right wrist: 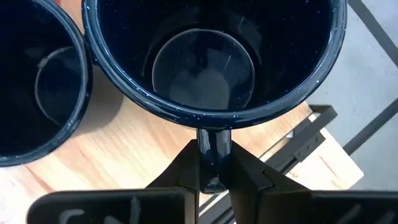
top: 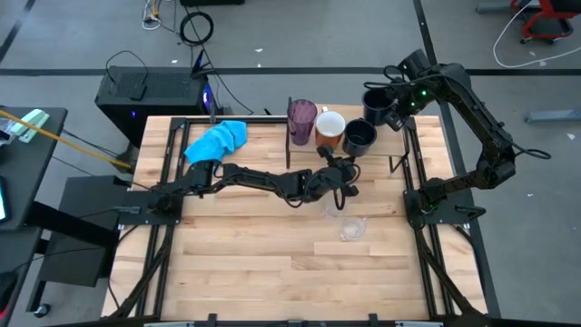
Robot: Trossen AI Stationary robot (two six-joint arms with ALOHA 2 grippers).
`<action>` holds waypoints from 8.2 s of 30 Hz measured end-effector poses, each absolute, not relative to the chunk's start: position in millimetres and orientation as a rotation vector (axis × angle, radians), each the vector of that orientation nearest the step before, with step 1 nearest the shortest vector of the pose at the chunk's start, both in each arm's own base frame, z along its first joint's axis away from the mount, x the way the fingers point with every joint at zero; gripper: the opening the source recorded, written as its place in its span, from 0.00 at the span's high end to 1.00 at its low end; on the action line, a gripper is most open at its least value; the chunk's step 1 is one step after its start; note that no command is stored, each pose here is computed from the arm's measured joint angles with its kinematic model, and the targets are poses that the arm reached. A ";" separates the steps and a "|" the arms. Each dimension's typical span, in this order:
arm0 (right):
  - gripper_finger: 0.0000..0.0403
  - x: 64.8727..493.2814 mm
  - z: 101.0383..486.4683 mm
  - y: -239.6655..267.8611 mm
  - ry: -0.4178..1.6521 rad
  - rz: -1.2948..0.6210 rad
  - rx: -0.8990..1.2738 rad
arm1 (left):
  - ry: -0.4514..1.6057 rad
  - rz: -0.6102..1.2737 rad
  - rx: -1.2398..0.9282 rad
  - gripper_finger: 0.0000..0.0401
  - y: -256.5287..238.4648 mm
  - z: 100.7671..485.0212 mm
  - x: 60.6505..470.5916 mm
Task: Stack small to large cups/mugs on shelf
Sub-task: Put the dark blue mug on the shelf, then put the transparent mug on the shelf
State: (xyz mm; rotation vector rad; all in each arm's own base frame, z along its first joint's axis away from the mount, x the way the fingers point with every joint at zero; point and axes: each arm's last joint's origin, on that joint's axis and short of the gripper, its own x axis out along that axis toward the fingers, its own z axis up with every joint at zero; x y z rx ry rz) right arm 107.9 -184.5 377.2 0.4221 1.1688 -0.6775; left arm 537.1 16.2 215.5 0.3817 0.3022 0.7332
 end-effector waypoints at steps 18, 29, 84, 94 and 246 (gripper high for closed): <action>0.86 105.4 375.9 -183.0 1.220 -0.695 0.417 | 0.280 0.716 0.345 0.96 25.9 216.2 537.6; 0.86 112.2 374.8 -175.2 1.233 -0.639 0.442 | 0.283 0.716 0.350 0.95 26.3 216.0 537.6; 0.86 116.7 354.3 -201.0 1.087 -0.435 0.178 | 0.268 0.701 0.320 0.98 31.4 216.4 537.7; 0.86 120.4 348.8 -206.2 1.088 -0.426 0.224 | 0.267 0.699 0.319 0.94 30.6 217.2 537.6; 0.55 133.1 397.2 -54.4 0.791 -0.203 -0.003 | 0.800 0.183 0.330 0.99 -68.1 271.8 456.5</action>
